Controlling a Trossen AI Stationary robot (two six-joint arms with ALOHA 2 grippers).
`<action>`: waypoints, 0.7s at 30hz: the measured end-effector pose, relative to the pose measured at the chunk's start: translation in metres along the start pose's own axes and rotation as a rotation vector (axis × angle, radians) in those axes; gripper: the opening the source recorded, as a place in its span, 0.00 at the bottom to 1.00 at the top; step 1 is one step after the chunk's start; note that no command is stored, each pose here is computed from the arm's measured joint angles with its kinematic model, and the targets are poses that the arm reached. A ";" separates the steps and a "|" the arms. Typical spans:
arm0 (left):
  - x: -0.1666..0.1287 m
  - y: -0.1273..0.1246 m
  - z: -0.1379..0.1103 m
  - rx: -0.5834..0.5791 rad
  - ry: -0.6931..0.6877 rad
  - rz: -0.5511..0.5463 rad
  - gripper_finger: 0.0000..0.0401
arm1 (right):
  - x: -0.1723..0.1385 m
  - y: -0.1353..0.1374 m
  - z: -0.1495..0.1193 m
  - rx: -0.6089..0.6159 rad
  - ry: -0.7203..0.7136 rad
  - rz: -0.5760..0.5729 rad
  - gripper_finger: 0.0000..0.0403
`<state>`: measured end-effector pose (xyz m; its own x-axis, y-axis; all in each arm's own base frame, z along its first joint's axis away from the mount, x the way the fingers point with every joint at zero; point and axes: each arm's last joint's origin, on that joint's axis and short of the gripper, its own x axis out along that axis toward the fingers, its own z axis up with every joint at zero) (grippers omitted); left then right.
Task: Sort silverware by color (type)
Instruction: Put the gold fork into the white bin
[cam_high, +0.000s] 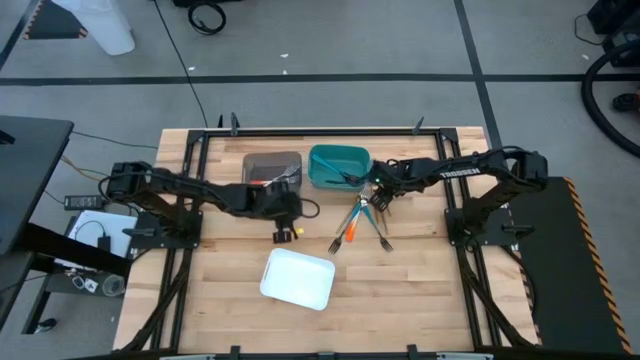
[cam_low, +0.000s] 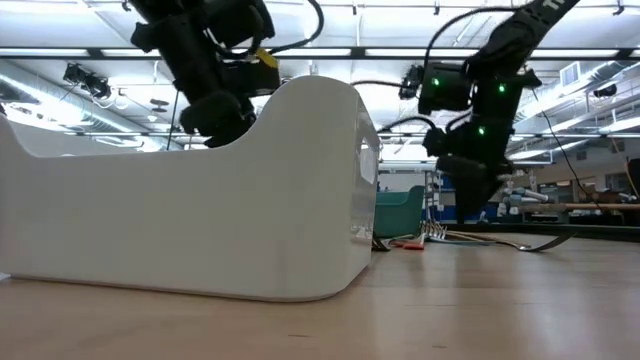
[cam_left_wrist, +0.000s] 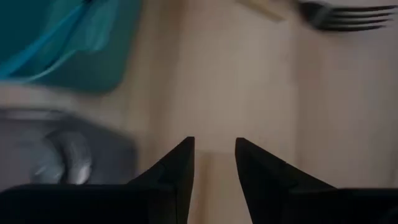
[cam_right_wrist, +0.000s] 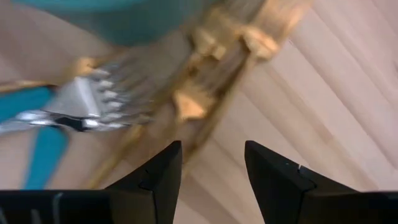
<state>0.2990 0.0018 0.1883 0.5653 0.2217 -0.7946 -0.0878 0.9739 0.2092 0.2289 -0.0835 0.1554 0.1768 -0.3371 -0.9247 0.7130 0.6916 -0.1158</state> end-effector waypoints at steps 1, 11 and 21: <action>0.000 -0.002 -0.001 0.005 -0.009 -0.009 0.31 | 0.002 -0.002 -0.002 0.006 0.005 -0.005 0.46; 0.001 -0.005 0.003 0.039 -0.066 -0.013 0.31 | 0.016 -0.005 -0.012 0.042 -0.047 -0.006 0.46; 0.000 -0.005 0.007 0.012 -0.103 -0.015 0.31 | 0.027 -0.010 -0.026 0.074 -0.044 0.009 0.41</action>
<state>0.3051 -0.0034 0.1907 0.6476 0.2002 -0.7352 -0.0689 0.9763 0.2051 0.2091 -0.0829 0.1223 0.2124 -0.3598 -0.9085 0.7588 0.6466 -0.0787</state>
